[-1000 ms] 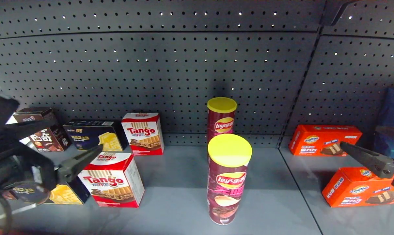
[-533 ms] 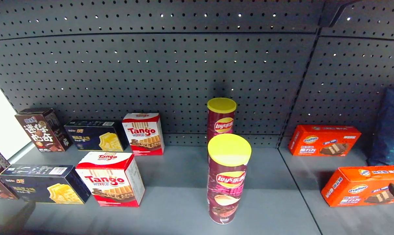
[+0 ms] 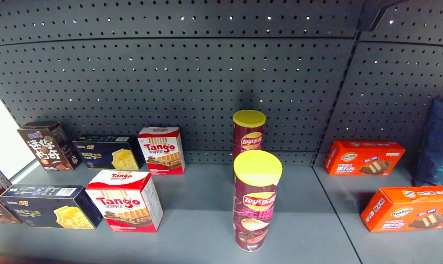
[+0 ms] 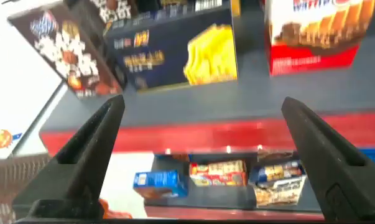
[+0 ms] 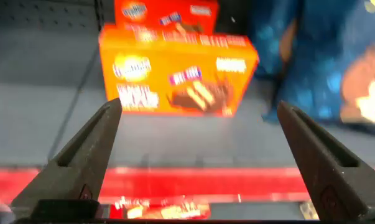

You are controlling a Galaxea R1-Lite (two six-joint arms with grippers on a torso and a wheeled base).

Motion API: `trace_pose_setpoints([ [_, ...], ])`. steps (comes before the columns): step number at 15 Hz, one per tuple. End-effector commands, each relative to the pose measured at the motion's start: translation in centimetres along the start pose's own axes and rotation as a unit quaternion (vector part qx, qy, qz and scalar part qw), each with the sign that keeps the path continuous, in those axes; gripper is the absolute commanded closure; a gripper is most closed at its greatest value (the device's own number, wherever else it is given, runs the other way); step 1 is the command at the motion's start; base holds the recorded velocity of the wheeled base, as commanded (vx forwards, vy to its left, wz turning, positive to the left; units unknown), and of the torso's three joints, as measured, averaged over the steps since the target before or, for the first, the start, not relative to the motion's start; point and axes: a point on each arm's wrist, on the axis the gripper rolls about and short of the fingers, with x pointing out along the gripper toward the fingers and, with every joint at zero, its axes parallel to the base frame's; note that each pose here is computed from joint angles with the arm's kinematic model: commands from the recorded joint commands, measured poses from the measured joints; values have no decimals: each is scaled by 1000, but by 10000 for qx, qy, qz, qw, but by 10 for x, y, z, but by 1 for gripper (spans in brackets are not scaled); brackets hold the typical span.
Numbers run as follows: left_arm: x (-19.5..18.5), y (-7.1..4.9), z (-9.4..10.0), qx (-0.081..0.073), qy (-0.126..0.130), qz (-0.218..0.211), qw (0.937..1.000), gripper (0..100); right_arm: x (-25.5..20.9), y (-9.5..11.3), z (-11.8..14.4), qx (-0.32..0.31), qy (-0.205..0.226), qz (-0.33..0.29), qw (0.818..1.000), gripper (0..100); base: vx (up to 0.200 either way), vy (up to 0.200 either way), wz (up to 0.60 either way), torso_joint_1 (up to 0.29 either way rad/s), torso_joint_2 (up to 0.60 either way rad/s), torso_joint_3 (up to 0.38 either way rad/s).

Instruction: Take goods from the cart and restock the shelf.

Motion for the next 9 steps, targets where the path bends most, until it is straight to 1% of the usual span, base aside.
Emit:
trace_pose_setpoints([
  [1,-17,-3,-24,-141,-321,123,9993,0,-24,1,-32,61,-278,-194,9994,0,0,0,0,0,0,0],
  [2,-15,-3,-26,-164,-321,123,9993,0,-30,1,-37,134,-204,-182,9995,0,0,0,0,0,0,0],
  [3,-14,-4,-29,-183,-292,116,9993,0,-30,1,-36,375,-232,-172,9989,0,0,0,0,0,0,0],
  [4,-13,-4,-29,-281,-339,114,9990,0,-30,1,-36,419,-229,-132,9988,0,0,0,0,0,0,0],
  [5,-13,-4,-28,-347,-377,119,9986,0,-30,2,-36,408,-242,-10,9989,0,0,0,0,0,0,0],
  [6,-13,-4,-29,-585,-387,111,9975,0,-30,3,-36,410,-265,211,9986,0,0,0,0,0,0,0],
  [7,-12,-4,-30,-738,-388,113,9965,0,-30,3,-36,387,-267,218,9987,0,0,0,0,0,0,0],
  [9,-12,-5,-30,-758,-427,109,9962,0,-30,3,-36,380,-267,218,9987,0,0,0,0,0,0,0],
])
